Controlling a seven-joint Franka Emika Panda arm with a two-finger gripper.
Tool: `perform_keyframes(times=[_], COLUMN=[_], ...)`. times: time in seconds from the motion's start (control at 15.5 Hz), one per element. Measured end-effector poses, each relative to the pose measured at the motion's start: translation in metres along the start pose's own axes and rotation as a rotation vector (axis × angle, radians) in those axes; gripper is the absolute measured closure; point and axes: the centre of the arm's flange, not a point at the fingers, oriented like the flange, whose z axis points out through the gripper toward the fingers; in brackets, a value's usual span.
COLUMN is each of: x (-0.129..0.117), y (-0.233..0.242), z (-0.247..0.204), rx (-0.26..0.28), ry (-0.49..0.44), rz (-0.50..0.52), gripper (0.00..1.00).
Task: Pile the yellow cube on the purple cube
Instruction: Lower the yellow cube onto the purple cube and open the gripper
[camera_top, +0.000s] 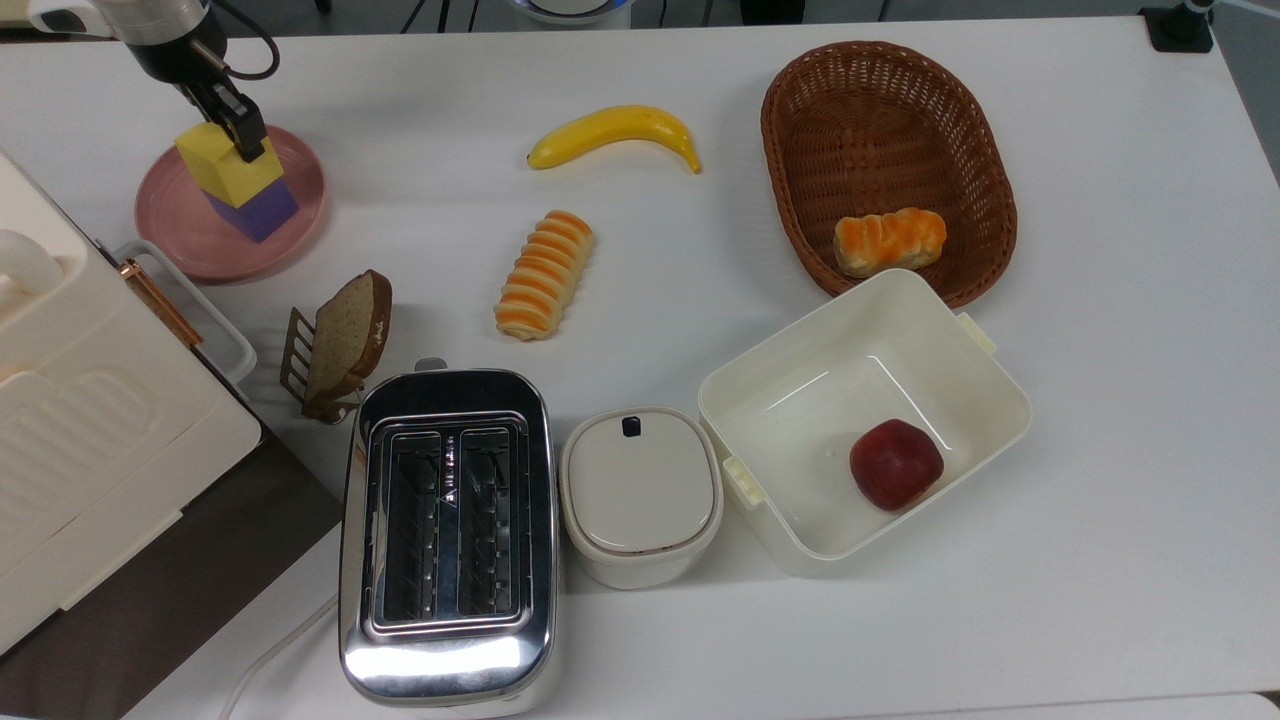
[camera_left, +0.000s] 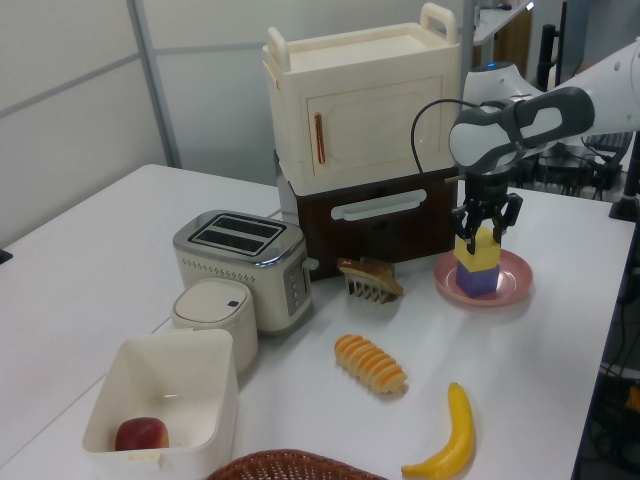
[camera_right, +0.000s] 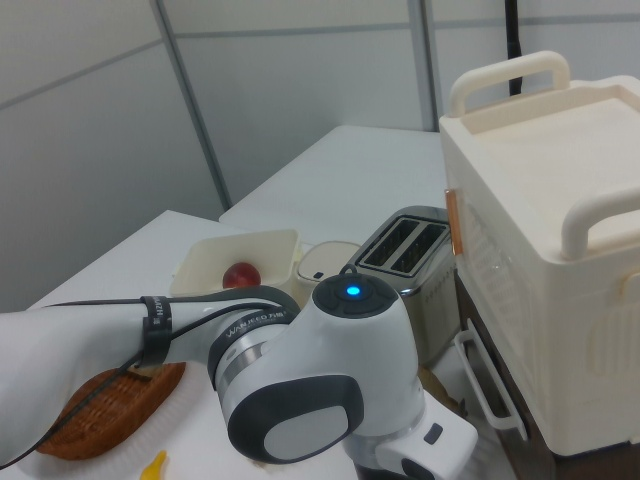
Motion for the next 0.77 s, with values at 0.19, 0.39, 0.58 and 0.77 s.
perform_keyframes(times=[0.19,0.39,0.58,0.77], x=[0.0003,0.0009,0.001,0.0012], y=[-0.0002,-0.0005,-0.0006,-0.0035], z=[0.0025,0.0069,0.0072,0.0055], rx=[-0.002,-0.005,-0.005,-0.004], ry=[-0.004,-0.011,-0.012,-0.008], rz=[0.0,0.002,0.002,0.011], gripper=[0.29,0.01,0.0,0.0])
